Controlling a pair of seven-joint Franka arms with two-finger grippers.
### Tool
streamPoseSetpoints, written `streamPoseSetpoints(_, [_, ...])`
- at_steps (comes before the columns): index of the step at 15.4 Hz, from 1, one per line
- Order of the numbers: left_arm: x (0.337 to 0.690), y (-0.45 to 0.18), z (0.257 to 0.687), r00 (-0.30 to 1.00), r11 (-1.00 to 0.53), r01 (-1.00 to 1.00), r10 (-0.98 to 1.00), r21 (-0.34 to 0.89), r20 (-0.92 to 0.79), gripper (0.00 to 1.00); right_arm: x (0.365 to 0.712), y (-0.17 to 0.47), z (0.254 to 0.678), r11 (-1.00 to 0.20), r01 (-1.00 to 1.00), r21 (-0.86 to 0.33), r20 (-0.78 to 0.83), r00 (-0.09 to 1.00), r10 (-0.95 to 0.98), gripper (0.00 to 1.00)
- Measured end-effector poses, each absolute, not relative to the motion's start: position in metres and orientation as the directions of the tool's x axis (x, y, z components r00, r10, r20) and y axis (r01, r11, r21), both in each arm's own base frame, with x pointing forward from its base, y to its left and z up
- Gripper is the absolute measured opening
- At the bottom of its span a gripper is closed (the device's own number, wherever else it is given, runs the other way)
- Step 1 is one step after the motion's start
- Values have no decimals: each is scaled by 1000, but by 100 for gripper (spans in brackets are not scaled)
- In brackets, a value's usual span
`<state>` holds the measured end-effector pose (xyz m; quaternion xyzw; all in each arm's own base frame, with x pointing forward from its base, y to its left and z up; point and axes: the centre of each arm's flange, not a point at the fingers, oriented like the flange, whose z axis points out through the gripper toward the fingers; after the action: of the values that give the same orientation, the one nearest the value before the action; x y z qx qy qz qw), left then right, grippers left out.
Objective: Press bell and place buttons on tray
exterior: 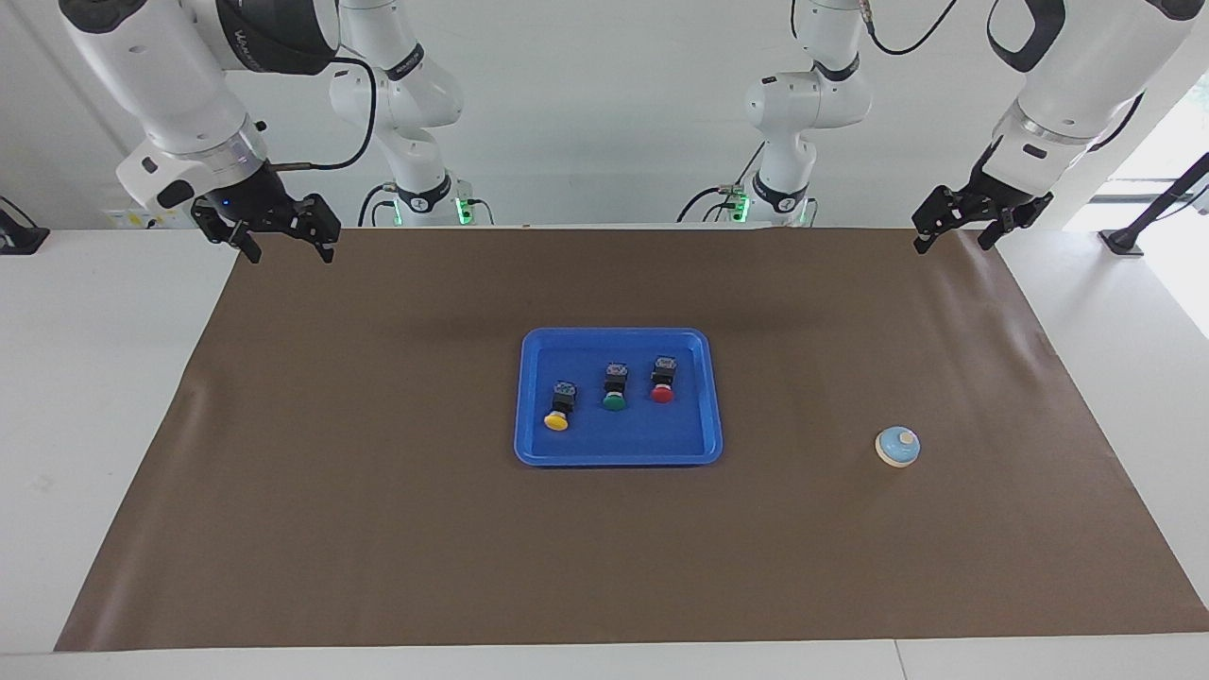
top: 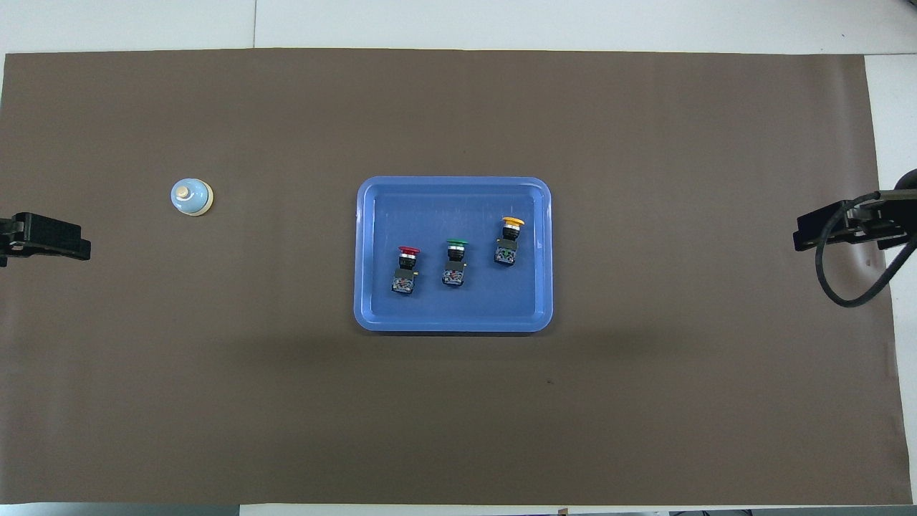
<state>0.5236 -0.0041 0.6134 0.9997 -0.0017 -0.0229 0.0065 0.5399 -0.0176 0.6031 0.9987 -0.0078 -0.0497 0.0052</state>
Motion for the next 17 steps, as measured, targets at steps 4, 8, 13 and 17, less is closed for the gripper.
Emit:
streamPoseSetpoints(4, [524, -4, 613, 999, -1000, -3, -4, 13, -46, 100, 541, -15, 603, -1000, -11, 11, -94, 996, -12, 100])
streamPoseSetpoints(8, [524, -4, 613, 999, -1000, -3, -4, 13, -46, 100, 547, -1, 593, -1000, -8, 11, -54, 998, -9, 100])
streamPoseSetpoints(13, [524, -4, 613, 999, -1000, -3, -4, 13, -46, 100, 551, 85, 550, -996, -92, 15, -18, 996, -92, 100])
streamPoseSetpoints(17, [524, -4, 613, 999, -1000, -3, -4, 13, -46, 100, 562, 156, 494, -988, -151, 8, -2, 989, -151, 100])
